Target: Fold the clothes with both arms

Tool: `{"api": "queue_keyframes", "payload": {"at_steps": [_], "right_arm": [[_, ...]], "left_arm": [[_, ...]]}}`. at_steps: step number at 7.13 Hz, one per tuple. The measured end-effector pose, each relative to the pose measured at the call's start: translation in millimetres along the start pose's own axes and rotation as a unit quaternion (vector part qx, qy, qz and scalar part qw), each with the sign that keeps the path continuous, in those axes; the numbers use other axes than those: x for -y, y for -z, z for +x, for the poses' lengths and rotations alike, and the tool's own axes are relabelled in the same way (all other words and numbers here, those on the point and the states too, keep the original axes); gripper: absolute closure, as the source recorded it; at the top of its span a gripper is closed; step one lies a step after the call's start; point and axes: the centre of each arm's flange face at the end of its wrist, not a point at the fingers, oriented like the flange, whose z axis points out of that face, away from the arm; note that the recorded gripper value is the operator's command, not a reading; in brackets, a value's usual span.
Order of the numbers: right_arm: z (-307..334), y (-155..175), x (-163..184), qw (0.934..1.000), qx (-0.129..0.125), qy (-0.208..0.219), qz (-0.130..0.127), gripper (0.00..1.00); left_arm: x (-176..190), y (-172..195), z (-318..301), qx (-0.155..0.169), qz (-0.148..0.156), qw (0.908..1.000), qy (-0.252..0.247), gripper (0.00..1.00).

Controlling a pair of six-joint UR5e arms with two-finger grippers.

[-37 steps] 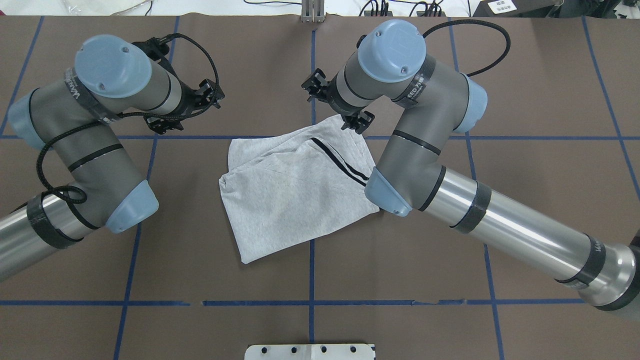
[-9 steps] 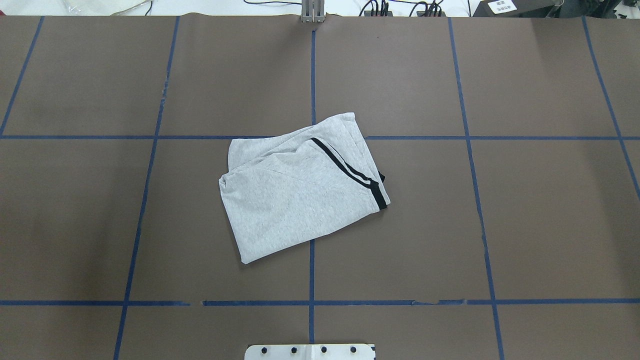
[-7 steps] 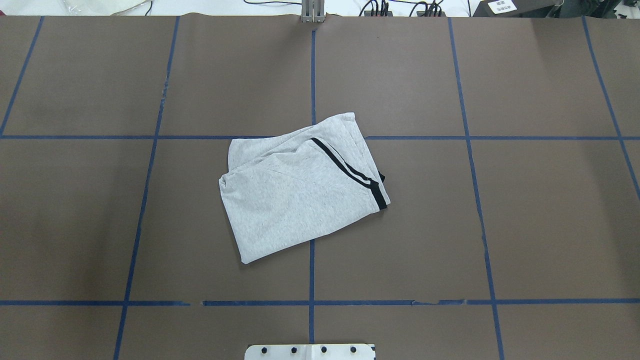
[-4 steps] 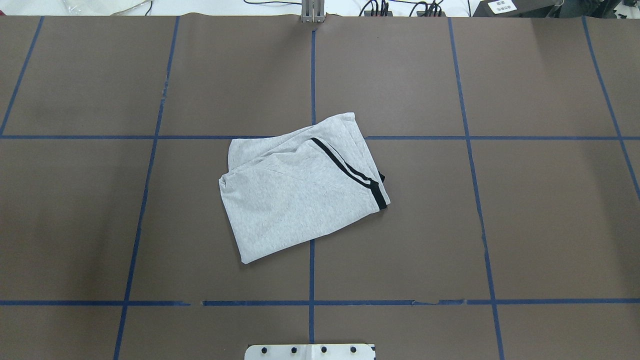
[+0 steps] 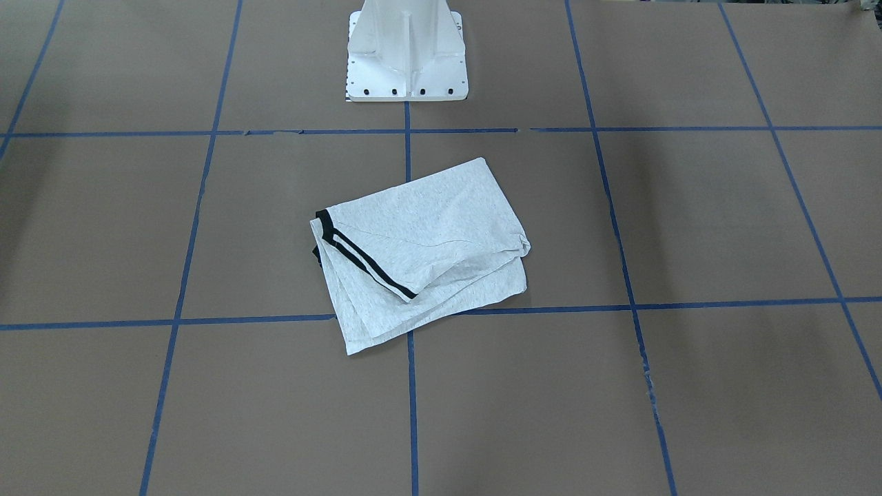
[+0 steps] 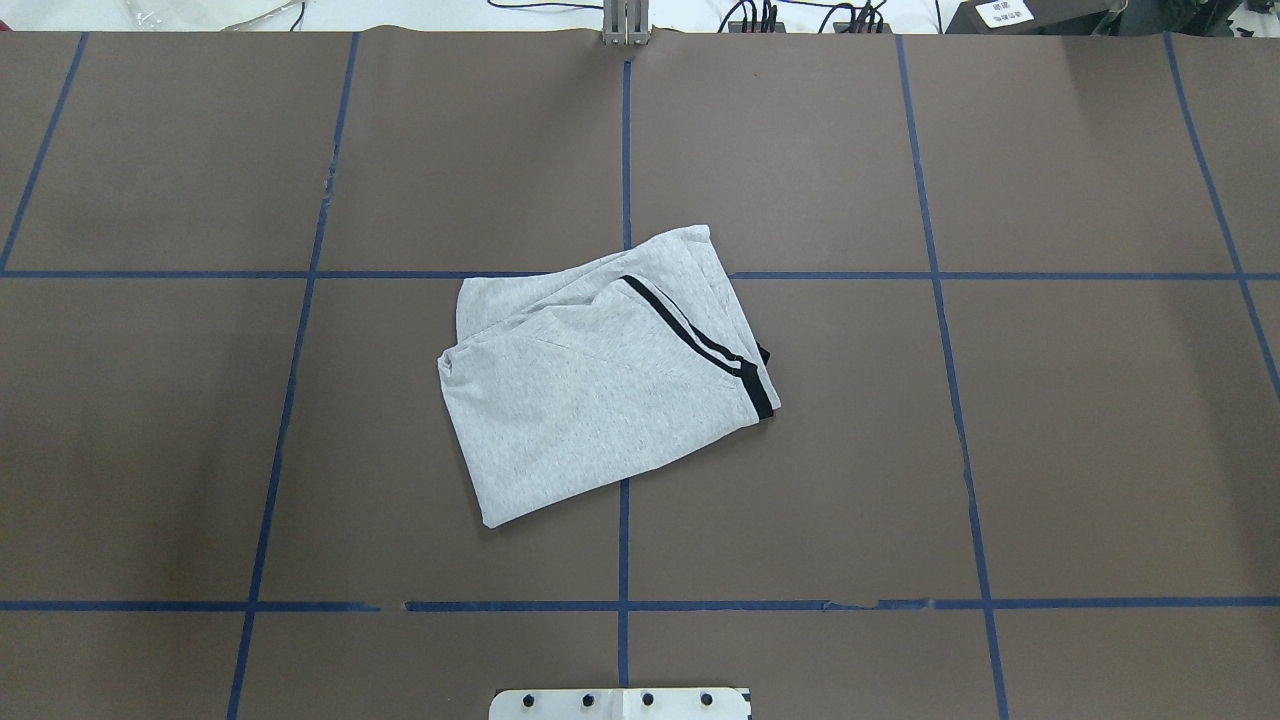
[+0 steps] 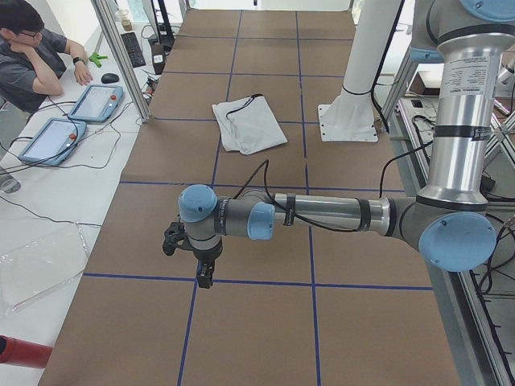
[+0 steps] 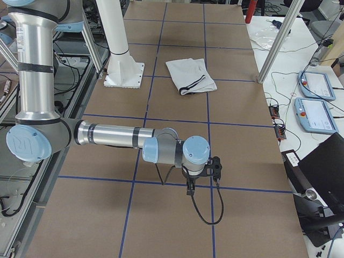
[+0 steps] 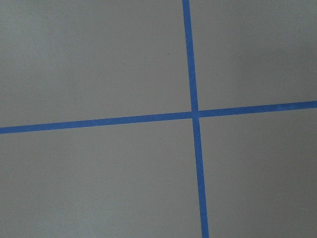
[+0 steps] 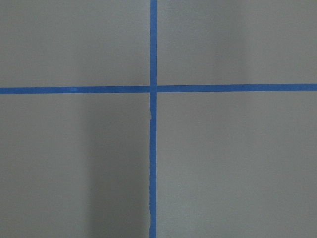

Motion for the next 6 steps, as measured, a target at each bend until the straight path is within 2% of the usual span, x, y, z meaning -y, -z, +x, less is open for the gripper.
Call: {"api": "queue_keyframes", "payload": {"at_steps": [6], "right_arm": [[-1.5,1.5,2.5,1.0000,0.000,0.001,0.001,0.00]], "left_arm": [[1.8,0.7,1.6,0.000,0.001,1.0000,0.000,0.00]]}}
